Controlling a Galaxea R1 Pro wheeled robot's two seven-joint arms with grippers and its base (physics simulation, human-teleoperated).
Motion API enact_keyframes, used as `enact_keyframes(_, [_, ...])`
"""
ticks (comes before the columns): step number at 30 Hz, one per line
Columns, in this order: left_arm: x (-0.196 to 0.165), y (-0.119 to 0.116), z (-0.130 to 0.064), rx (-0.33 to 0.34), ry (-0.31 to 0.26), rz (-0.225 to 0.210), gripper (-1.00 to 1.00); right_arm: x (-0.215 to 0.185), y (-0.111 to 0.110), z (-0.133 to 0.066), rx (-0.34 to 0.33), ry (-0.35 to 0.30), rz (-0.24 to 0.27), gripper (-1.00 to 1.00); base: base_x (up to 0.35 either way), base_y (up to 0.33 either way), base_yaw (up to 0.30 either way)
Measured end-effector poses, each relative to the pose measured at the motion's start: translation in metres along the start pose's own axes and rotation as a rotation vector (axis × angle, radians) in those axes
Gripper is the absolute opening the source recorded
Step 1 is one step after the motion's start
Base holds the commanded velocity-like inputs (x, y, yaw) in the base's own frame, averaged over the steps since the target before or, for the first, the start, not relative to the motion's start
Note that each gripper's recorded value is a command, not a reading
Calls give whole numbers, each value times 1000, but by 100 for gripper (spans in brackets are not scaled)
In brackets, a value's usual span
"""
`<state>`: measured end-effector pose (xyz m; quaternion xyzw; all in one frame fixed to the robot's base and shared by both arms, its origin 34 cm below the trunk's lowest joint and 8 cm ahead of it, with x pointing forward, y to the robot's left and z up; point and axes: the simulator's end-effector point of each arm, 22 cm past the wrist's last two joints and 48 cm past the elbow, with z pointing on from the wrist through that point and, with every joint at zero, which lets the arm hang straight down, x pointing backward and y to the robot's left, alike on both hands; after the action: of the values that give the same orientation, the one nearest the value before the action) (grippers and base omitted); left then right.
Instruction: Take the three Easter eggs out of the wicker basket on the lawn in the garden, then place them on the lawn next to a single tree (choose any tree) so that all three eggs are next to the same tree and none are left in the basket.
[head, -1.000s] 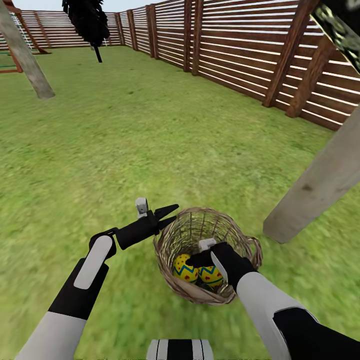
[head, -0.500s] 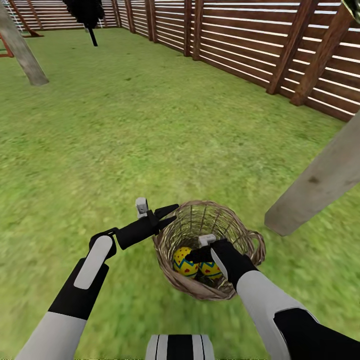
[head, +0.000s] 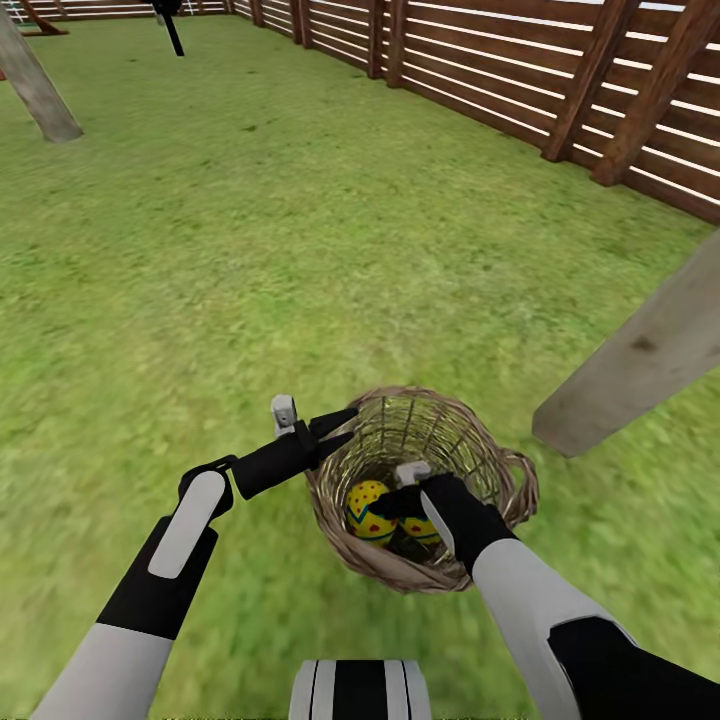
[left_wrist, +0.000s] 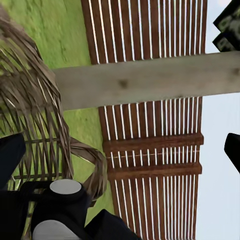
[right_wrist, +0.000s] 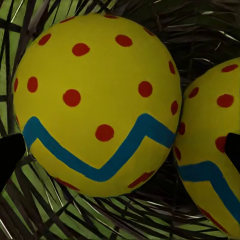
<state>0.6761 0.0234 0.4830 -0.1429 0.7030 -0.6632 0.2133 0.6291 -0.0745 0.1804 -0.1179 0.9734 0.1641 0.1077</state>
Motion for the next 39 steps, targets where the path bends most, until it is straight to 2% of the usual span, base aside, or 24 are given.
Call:
enact_keyframes(8, [0, 0, 0, 1, 1, 0, 100, -10, 0, -4, 2, -22, -2, 100, 0, 0, 0])
enact_keyframes(10, [-6, -3, -7, 13, -23, 3, 100, -20, 3, -7, 3, -30, -20, 100, 0, 0, 0])
enact_keyframes(15, [-24, -14, -17, 33, -60, 36, 100, -38, -3, -15, 18, -39, -30, 100, 0, 0, 0])
enact_keyframes(20, [-35, -26, -27, 62, -82, 60, 100, -57, -5, -23, 38, -46, -71, 100, 0, 0, 0])
enact_keyframes(24, [-45, -36, -37, 84, -101, 87, 100, -63, -2, -26, 43, -31, -91, 100, 0, 0, 0])
enact_keyframes(30, [-57, -43, -46, 113, -133, 95, 100, -65, 1, -28, 44, 7, -116, 100, 0, 0, 0])
enact_keyframes(34, [-65, -46, -52, 123, -156, 99, 100, -67, 2, -30, 31, 29, -114, 100, 0, 0, 0])
enact_keyframes(35, [-85, -46, -68, 119, -217, 104, 100, -68, 10, -40, -8, 102, -90, 100, 0, 0, 0])
enact_keyframes(39, [-86, -40, -68, 112, -220, 98, 100, -66, 10, -37, -21, 112, -87, 100, 0, 0, 0])
